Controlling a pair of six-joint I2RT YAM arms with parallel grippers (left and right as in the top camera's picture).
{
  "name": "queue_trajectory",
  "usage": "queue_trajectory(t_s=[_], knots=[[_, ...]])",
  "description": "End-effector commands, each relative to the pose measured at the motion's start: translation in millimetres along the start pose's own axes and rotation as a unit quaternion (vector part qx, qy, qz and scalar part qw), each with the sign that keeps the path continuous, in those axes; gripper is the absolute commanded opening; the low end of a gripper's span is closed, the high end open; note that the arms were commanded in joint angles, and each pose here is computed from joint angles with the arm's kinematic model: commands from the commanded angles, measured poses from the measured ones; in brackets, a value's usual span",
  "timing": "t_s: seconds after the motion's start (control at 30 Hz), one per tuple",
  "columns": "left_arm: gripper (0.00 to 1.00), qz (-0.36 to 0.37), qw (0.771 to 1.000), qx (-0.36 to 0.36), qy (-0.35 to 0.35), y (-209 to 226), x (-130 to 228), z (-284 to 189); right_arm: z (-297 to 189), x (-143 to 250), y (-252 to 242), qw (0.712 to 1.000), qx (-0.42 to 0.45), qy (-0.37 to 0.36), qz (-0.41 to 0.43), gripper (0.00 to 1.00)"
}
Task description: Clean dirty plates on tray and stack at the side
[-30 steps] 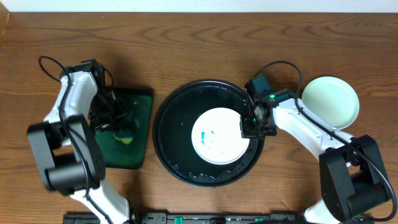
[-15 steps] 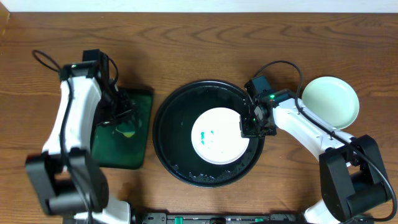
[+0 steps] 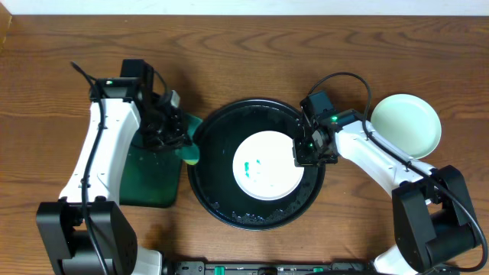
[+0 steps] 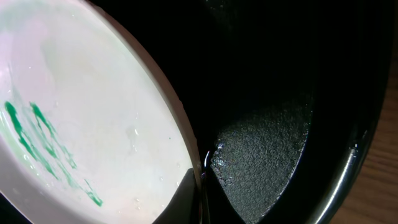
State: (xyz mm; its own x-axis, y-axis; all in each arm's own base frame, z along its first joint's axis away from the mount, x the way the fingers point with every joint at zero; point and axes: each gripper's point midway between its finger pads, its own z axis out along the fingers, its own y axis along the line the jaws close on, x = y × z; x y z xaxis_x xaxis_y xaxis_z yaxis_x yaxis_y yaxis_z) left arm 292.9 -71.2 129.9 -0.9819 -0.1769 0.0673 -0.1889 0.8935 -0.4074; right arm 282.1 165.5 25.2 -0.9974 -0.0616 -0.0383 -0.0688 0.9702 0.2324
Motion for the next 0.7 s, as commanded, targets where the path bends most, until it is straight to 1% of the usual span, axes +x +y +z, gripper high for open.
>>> queue_trajectory(t_s=[0.0, 0.23, 0.4, 0.53, 0.67], knots=[[0.07, 0.027, 0.998, 0.059, 0.011, -29.1, 7.1, -1.7, 0.7, -2.3, 5.2, 1.000, -0.013, 0.005, -0.015, 0.01], [0.07, 0.068, 0.994, 0.085, 0.030, -58.8, 19.6, 6.7, 29.9, 6.4, -1.6, 0.999, -0.006, 0.048, -0.005, 0.01], [0.07, 0.094, 0.990, 0.097, 0.026, -78.7, 21.1, 13.3, 45.8, 9.6, 7.9, 0.997, -0.041, 0.070, -0.001, 0.01], [0.07, 0.112, 0.988, 0.100, 0.024, -92.1, 20.1, 22.8, 50.1, 8.9, 7.8, 0.997, -0.041, 0.071, 0.011, 0.01], [0.07, 0.116, 0.988, 0.093, 0.036, -103.4, 20.2, 42.8, 50.1, 7.8, 8.2, 0.997, -0.042, 0.069, 0.015, 0.01]])
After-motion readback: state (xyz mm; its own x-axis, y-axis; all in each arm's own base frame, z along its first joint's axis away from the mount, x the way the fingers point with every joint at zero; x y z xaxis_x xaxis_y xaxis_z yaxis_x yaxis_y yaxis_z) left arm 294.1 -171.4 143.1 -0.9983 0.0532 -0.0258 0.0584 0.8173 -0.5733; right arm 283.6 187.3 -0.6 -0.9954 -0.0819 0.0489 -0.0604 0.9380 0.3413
